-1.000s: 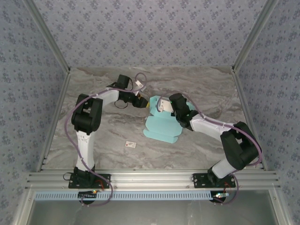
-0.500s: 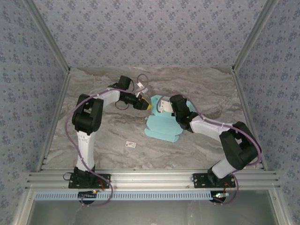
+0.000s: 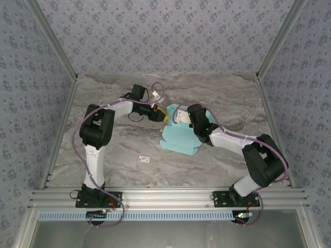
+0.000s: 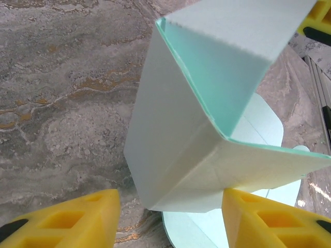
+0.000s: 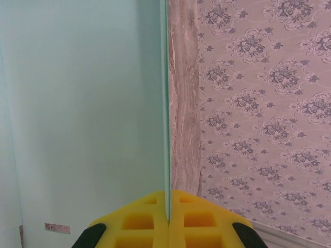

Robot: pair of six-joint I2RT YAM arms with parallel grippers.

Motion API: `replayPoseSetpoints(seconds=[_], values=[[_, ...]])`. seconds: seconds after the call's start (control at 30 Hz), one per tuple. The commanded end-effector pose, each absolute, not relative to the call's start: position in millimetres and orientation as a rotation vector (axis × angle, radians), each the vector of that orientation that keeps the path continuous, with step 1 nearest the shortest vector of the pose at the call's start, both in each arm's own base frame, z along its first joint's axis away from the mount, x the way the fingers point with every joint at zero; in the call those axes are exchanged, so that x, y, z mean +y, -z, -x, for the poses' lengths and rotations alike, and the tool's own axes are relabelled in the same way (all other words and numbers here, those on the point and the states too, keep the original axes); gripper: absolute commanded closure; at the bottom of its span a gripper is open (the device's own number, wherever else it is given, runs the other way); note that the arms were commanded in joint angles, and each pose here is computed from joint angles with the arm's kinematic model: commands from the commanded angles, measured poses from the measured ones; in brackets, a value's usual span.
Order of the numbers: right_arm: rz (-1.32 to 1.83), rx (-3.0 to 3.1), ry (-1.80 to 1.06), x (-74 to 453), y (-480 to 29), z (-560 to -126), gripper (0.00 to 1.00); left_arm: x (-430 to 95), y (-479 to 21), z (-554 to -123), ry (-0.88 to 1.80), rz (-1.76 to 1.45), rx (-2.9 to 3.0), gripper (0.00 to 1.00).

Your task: Fold the paper box

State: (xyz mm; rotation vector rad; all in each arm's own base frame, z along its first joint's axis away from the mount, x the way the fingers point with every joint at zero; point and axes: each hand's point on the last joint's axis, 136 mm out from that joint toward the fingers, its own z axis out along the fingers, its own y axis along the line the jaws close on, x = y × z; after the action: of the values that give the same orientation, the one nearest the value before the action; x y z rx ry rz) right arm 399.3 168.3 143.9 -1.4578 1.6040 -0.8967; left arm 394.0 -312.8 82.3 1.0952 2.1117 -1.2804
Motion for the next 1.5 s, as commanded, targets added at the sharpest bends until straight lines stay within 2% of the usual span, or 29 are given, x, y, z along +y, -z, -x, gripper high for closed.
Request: replayPoseSetpoints(seconds=[0.0,0.57,1.07,1.47], values=[[1.455,1.600,0.912,170.8,-144.1,-400.1,1.00,-321.8,-110.7,-390.7,1.299,-1.095,2.005,0.45],[1.446,1.618,0.886,171.9,-144.5,-398.6,1.00,-331.5,-120.9,-389.9,1.344,-1.076,1.951,0.52],[1.456,1.552,0.914,168.8,-140.6,-393.0,1.00,-325.5,-112.7,-393.9,1.251,-0.995,1.985,0.53],[1.451,1.526,0.937,165.3,-135.6,-390.5,1.00,-322.2,-104.5,-387.3,1.231,-1.067,2.023,0.53]])
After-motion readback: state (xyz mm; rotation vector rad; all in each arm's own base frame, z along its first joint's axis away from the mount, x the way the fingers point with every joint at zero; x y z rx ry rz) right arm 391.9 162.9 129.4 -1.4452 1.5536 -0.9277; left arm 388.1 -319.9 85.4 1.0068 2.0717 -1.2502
